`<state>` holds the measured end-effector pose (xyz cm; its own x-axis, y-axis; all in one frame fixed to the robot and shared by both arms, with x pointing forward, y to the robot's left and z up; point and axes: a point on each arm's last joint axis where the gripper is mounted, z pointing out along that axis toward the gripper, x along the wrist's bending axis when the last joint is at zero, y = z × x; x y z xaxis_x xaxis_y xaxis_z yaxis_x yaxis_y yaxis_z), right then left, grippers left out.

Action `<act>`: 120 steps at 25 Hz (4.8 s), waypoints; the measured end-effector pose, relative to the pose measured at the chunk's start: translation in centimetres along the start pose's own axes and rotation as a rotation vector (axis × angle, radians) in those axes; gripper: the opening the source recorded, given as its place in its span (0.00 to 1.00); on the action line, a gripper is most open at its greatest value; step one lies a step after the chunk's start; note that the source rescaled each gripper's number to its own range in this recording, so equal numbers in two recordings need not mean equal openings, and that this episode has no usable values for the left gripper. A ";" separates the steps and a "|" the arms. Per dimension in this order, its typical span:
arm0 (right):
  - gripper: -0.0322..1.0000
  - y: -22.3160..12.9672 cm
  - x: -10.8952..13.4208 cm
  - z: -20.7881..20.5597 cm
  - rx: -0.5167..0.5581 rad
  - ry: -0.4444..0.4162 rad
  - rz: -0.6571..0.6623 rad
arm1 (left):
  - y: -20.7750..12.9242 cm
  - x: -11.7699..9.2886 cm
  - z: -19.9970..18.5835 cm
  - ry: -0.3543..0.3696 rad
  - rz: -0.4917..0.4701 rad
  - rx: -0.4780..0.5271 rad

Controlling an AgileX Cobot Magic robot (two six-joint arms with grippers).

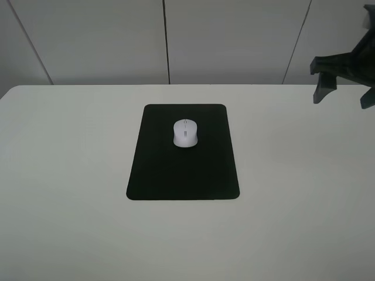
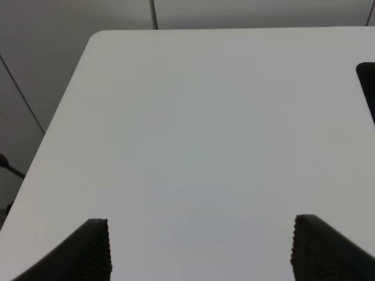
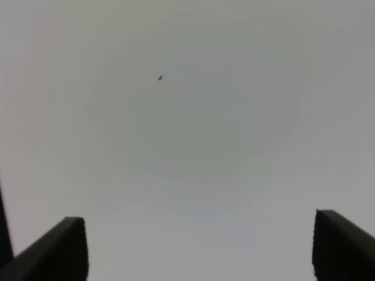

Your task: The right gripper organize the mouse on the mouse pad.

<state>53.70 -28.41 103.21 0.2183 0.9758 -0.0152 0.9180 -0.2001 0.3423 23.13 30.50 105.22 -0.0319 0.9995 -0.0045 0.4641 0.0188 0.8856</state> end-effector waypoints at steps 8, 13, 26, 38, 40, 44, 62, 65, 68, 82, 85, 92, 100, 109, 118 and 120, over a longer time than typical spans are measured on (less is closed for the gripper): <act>0.71 -4.0 -3.3 -5.7 -0.163 0.017 0.002 | 0.0 0.0 0.0 0.000 0.000 0.000; 0.71 -8.0 -4.5 -9.5 -0.296 0.045 -0.031 | 0.0 0.0 0.0 0.001 0.000 0.000; 0.71 -18.7 -7.1 -13.8 -0.638 0.138 -0.038 | 0.0 0.0 0.0 0.001 0.000 0.000; 0.71 -24.5 -8.3 -14.8 -0.826 0.183 -0.063 | 0.0 0.0 0.0 0.001 0.000 0.000; 0.71 -25.0 -8.4 -14.7 -0.867 0.179 -0.089 | 0.0 0.0 0.0 0.001 0.000 0.000; 0.71 -25.7 -8.1 -13.5 -0.890 0.205 -0.102 | 0.0 0.0 0.0 0.001 0.000 0.000; 0.71 -26.0 -8.2 -13.6 -0.932 0.182 -0.159 | 0.0 0.0 0.0 0.001 0.000 0.000; 0.71 -26.1 -8.2 -13.6 -0.924 0.181 -0.160 | 0.0 0.0 0.0 0.001 0.000 0.000; 0.71 -26.3 -8.2 -13.4 -0.893 0.169 -0.180 | 0.0 0.0 0.0 0.001 0.000 0.000; 0.71 -27.1 -8.2 -12.4 -0.757 0.172 -0.198 | 0.0 0.0 0.0 0.001 0.000 0.000; 0.71 -27.1 -8.2 -12.4 -0.756 0.177 -0.197 | 0.0 0.0 0.0 0.001 0.000 0.000; 0.71 -27.1 -8.1 -12.4 -0.755 0.179 -0.197 | 0.0 0.0 0.0 0.001 0.000 0.000; 0.71 -27.1 -8.1 -12.4 -0.754 0.180 -0.197 | 0.0 0.0 0.0 0.001 0.000 0.000; 0.71 -27.1 -8.1 -12.4 -0.754 0.180 -0.197 | 0.0 0.0 0.0 0.001 0.000 0.000; 0.71 -27.1 -8.1 -12.4 -0.754 0.180 -0.197 | 0.0 0.0 0.0 0.001 0.000 0.000; 0.71 -27.1 -8.1 -12.4 -0.754 0.180 -0.197 | 0.0 0.0 0.0 0.001 0.000 0.000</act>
<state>22.92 -29.82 105.71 -0.0403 0.9991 -0.0119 0.4490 0.0287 0.8931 23.13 30.50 105.22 -0.0323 0.9995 -0.0039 0.4641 0.0185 0.8856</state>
